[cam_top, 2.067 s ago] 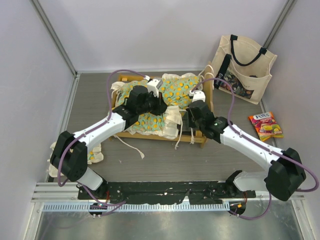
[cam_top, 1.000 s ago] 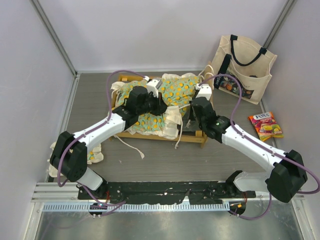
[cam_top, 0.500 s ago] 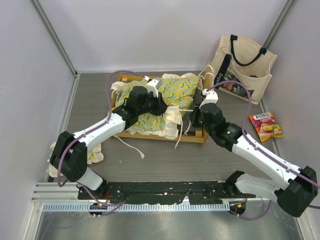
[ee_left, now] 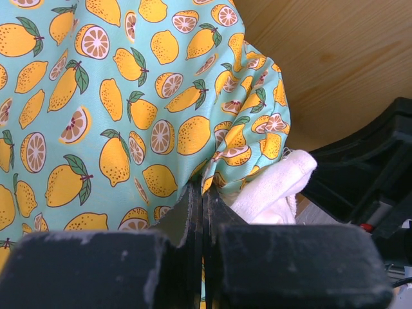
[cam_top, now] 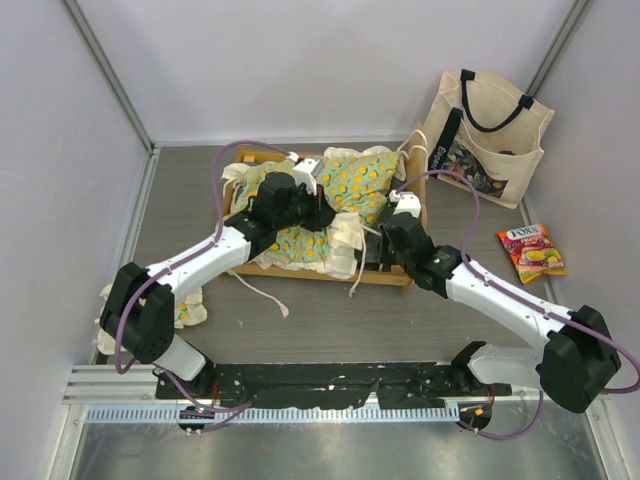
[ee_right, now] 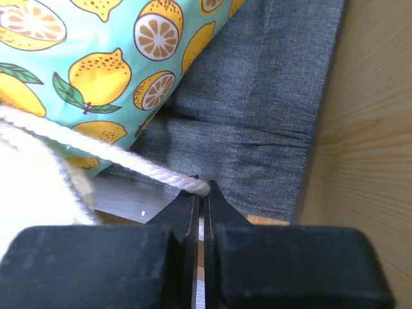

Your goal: Set up the pet bed

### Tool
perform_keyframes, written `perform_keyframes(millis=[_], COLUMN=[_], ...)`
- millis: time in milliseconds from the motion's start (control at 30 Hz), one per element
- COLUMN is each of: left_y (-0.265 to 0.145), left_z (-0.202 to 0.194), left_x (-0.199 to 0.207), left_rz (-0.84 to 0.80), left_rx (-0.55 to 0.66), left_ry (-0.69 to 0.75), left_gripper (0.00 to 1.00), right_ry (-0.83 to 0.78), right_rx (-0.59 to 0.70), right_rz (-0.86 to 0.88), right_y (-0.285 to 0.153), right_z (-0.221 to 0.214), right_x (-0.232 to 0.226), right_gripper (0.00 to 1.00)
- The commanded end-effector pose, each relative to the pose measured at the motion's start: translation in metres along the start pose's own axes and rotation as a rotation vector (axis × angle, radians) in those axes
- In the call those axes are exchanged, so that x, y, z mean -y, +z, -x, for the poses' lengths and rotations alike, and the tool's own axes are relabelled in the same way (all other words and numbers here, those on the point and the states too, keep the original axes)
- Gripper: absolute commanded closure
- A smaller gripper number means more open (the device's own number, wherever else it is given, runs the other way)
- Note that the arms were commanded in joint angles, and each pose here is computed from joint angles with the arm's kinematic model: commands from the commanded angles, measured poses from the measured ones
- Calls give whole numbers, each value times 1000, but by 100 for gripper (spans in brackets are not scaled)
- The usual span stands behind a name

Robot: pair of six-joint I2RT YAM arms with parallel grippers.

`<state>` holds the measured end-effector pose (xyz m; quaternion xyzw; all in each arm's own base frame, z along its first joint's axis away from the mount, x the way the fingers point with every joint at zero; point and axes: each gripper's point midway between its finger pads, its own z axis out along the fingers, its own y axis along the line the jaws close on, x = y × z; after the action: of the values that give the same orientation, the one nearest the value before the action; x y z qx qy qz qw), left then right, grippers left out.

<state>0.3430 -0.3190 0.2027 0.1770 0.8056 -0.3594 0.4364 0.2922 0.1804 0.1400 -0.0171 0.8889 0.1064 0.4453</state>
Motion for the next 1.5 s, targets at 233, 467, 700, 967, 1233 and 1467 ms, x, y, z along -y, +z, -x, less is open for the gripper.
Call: perform_keyframes(millis=[233,467,700,967,1233,1467], left_y=[7,14,19,24,33,49], left_z=[10,5,-4,-9,-12,-35], left_x=[29,42,48,59,87,92], left_rz=[-174,-256,-278,-297,-331,-287], left_rx=[-18,-61,-117,-158,-193,-255], left_ry=[6,-1,-1,2,8,3], left_gripper=[100,100,100,100,98,99], right_ry=[-28,-34,1,166,161,171], right_rx=[-107,-184,-35,231,169,279], right_rz=[-7,-22,107,-77,-294,-110], right_y=[-5,-27,-78,-123,-95,-121], right_z=[-31,-37,15,72,59,98], right_x=[8,13,-4,42,72,46], right_gripper=[97,62,39,39,36,36])
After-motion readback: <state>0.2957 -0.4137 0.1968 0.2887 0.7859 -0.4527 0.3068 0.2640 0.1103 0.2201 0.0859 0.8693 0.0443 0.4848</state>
